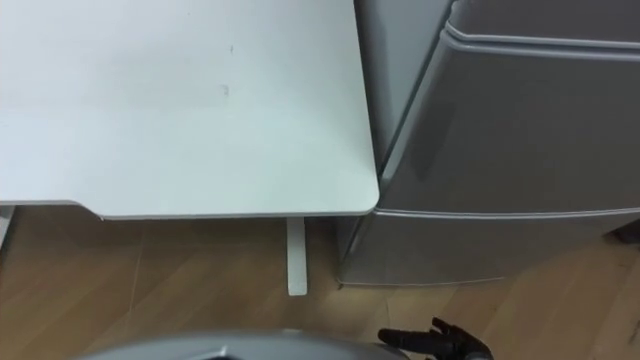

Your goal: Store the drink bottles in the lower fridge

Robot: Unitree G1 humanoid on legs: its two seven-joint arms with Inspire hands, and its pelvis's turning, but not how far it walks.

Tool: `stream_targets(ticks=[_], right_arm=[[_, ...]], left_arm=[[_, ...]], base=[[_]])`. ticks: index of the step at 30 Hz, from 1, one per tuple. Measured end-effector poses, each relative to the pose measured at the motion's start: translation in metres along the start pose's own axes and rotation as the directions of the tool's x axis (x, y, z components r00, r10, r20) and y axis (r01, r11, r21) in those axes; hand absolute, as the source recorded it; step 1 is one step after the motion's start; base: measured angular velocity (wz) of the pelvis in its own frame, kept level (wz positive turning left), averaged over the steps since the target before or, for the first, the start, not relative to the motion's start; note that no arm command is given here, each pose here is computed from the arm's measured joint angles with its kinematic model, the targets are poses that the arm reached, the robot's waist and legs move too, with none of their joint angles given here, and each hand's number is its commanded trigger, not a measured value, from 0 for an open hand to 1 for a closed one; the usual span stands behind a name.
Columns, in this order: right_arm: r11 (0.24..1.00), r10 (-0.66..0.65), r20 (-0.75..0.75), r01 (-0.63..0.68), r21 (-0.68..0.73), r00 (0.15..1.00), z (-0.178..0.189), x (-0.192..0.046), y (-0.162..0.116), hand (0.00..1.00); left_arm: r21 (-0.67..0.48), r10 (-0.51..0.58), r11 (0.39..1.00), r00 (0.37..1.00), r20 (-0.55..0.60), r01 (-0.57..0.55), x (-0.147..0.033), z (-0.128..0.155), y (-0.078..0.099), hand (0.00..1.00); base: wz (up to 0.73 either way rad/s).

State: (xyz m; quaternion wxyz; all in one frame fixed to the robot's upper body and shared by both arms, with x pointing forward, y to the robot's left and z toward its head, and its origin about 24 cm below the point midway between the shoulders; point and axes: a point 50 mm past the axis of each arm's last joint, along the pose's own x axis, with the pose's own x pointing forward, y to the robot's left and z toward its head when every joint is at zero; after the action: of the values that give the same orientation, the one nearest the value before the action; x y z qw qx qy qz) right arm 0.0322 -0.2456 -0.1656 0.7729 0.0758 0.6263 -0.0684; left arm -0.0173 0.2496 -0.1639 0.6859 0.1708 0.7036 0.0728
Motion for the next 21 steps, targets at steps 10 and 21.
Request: stream_targets(ticks=[10, 21], right_arm=[[0.983, -0.069, -0.002, 0.068, -0.17, 0.998, 0.014, 0.001, -0.003, 0.0], [0.968, -0.206, -0.074, 0.193, -0.16, 0.976, -0.001, -0.001, -0.013, 0.0]], left_arm=[[0.019, -0.011, 1.0, 1.0, -0.006, 0.011, 0.0, 0.01, -0.004, 0.0], [0.027, -0.019, 0.999, 1.0, -0.004, 0.019, 0.0, 0.012, -0.007, 0.0]], base=[[0.0], [0.0]])
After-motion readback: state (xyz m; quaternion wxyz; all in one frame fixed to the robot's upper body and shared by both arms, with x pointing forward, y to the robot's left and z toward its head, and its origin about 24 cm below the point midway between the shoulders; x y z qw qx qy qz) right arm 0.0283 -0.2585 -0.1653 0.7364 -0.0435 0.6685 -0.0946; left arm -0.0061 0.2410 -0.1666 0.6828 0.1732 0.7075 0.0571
